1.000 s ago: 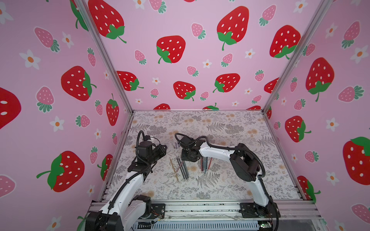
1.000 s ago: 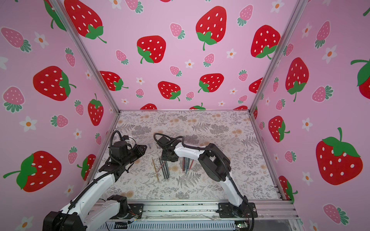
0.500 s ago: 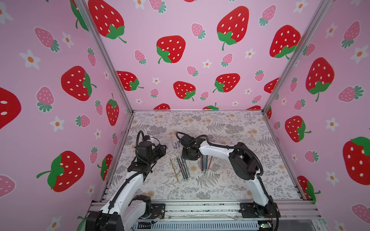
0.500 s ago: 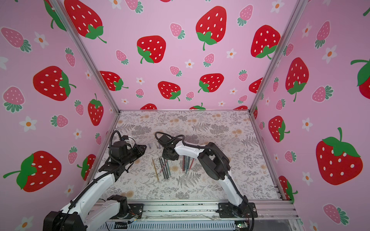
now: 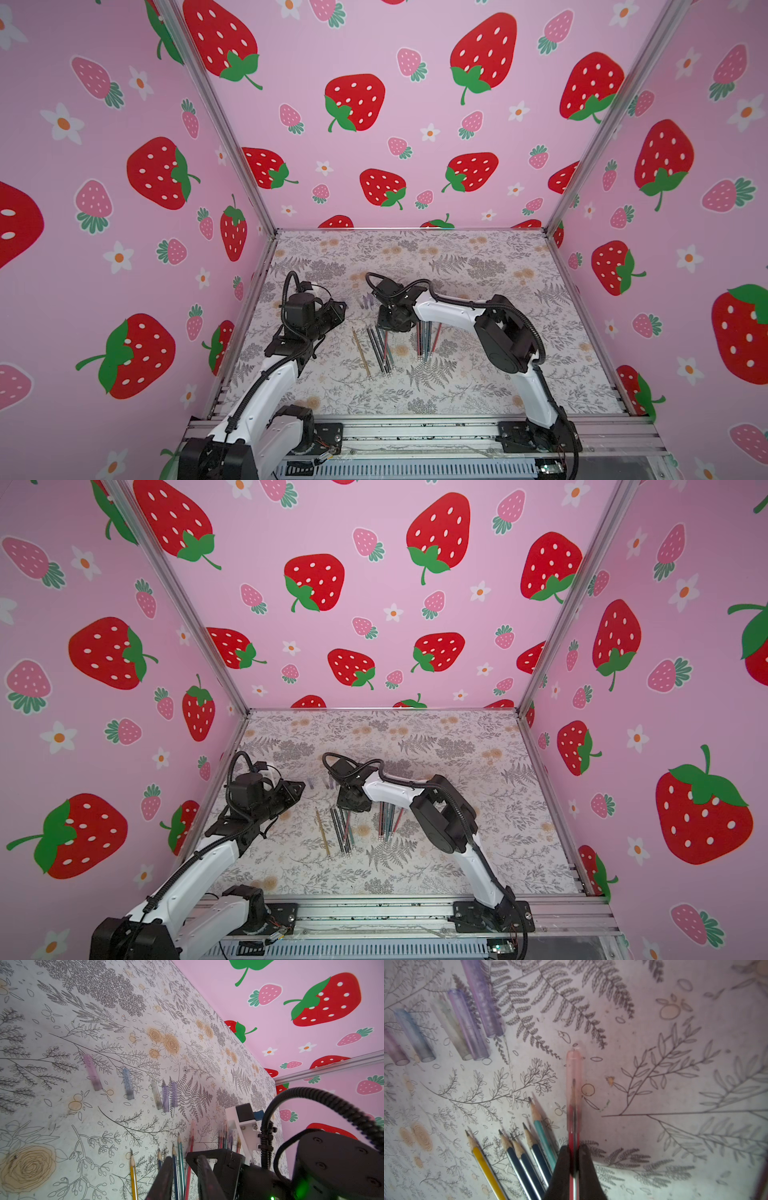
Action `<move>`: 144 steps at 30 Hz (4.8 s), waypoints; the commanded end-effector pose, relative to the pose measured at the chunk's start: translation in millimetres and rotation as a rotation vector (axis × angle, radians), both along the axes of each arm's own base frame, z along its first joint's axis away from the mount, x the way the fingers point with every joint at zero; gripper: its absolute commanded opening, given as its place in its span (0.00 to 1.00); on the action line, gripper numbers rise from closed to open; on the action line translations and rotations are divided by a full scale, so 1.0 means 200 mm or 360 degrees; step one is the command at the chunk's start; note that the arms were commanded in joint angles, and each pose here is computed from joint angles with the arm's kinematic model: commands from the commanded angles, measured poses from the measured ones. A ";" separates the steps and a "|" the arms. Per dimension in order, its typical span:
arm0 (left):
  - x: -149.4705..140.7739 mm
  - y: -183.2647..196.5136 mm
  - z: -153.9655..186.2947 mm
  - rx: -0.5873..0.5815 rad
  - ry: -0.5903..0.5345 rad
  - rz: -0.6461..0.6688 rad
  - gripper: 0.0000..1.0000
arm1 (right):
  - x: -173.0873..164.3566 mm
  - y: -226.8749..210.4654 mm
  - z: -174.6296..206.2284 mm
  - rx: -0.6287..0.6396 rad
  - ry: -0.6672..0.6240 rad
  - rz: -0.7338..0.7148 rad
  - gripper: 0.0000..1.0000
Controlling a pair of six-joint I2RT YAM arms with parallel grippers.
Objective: Remove the protective cover of the pencils
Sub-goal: Pick up the pencil from the center of the board, then remove the protective sleeve from the pencil, then place the pencil at the center of the board.
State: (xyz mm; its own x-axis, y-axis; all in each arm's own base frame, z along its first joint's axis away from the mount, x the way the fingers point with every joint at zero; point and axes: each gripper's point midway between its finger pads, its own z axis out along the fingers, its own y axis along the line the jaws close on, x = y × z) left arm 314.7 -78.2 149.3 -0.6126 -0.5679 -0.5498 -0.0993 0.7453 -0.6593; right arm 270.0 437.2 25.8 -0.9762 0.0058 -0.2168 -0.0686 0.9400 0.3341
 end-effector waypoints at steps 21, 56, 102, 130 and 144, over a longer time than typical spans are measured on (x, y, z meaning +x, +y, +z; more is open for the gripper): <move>0.04 -0.26 0.06 -0.0338 -0.0065 -0.0346 0.45 | -0.08 -0.13 0.45 0.0274 -0.0577 0.0491 0.00; 0.13 -0.60 -0.02 -0.0269 -0.0007 -0.0510 0.22 | -0.24 0.02 0.57 0.0417 -0.0678 0.0756 0.00; 0.41 -0.43 -0.07 -0.0204 0.0104 -0.0288 0.00 | -0.38 -0.12 0.38 0.0351 -0.0649 0.0814 0.00; 0.60 -0.50 -0.48 0.0218 0.0538 -0.0274 0.00 | -0.24 -0.23 0.03 0.0048 -0.0383 0.0455 0.00; 0.60 -0.48 -0.61 0.0311 0.0672 -0.0250 0.00 | -0.23 -0.18 -0.03 0.0029 -0.0330 0.0455 0.00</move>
